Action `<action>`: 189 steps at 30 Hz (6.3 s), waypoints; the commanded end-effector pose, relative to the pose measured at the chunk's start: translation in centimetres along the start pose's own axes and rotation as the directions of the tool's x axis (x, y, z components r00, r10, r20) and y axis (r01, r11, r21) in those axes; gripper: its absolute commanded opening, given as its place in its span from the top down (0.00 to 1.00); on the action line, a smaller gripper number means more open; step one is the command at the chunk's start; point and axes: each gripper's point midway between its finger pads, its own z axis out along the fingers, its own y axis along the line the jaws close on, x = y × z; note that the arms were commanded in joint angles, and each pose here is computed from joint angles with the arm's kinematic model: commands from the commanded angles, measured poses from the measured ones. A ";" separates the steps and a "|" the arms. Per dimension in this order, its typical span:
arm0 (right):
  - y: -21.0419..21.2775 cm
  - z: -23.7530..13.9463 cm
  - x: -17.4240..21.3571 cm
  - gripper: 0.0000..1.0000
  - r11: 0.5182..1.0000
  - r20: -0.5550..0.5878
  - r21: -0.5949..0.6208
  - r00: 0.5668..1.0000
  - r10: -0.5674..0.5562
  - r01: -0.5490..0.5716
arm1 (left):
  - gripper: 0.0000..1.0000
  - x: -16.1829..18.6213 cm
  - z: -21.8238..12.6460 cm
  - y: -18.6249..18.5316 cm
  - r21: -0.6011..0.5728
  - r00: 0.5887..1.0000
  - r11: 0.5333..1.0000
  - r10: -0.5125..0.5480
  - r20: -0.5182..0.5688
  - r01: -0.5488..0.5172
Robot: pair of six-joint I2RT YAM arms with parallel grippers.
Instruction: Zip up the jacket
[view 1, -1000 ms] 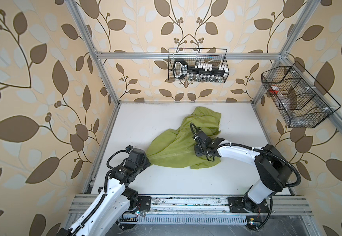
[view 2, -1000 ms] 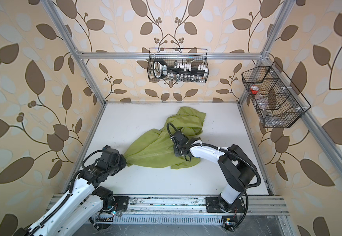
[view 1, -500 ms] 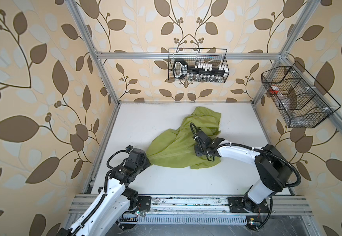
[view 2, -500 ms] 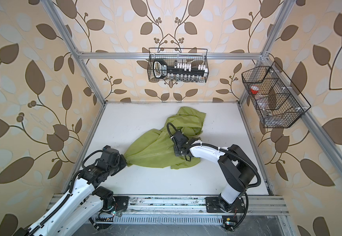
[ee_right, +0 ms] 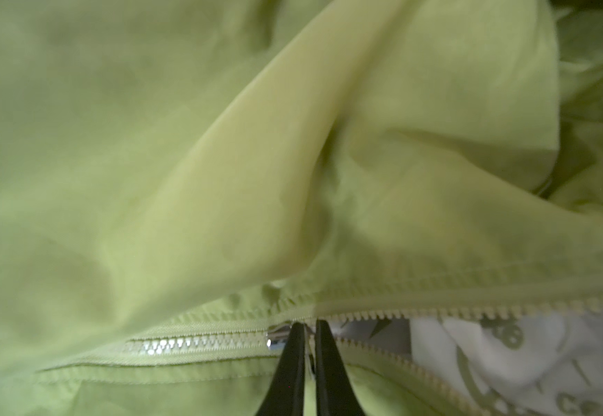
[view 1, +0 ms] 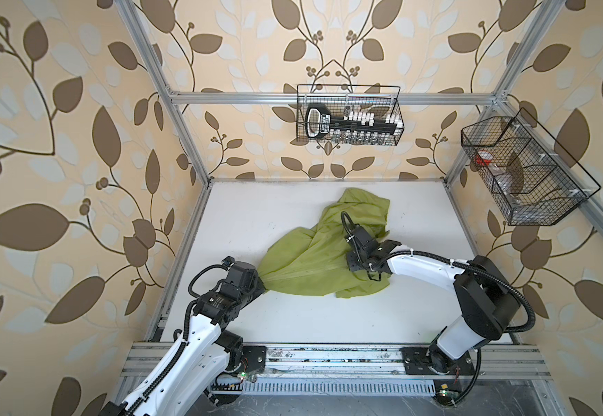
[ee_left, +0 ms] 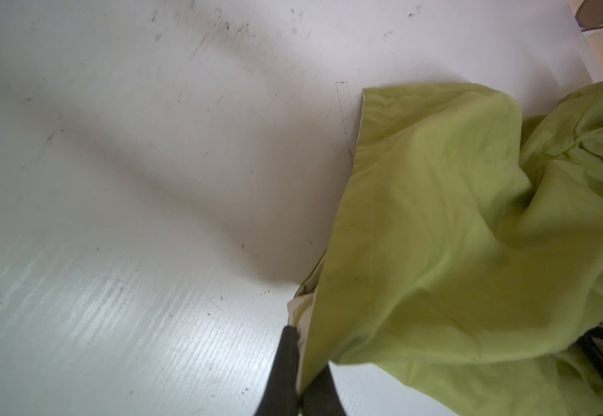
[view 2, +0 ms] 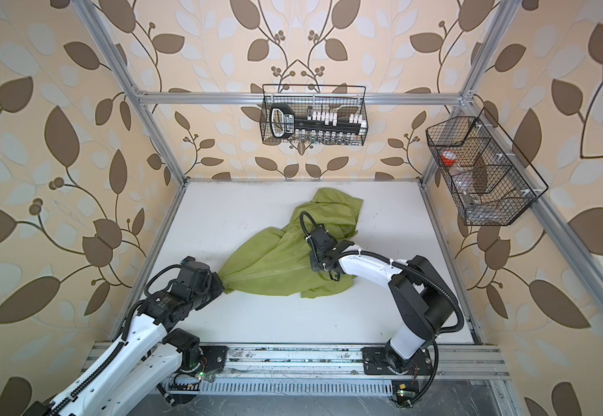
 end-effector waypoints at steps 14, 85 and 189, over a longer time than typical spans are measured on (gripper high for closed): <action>0.2 0.5 0.6 0.89 0.999 -0.022 -0.036 1.000 0.009 -0.009 | 1.00 -0.3 -0.1 0.5 -0.020 1.000 1.000 -0.008 0.014 0.008; -0.4 0.2 3.2 0.75 0.993 -0.059 -0.102 0.996 0.061 -0.067 | 1.00 -0.4 -0.3 0.3 -0.016 1.000 1.000 -0.004 0.013 0.005; -3.1 -3.1 -3.2 1.00 0.963 0.034 -0.191 0.979 0.200 -0.190 | 1.00 -3.2 -3.0 -2.2 0.018 0.997 1.000 0.020 0.076 -0.022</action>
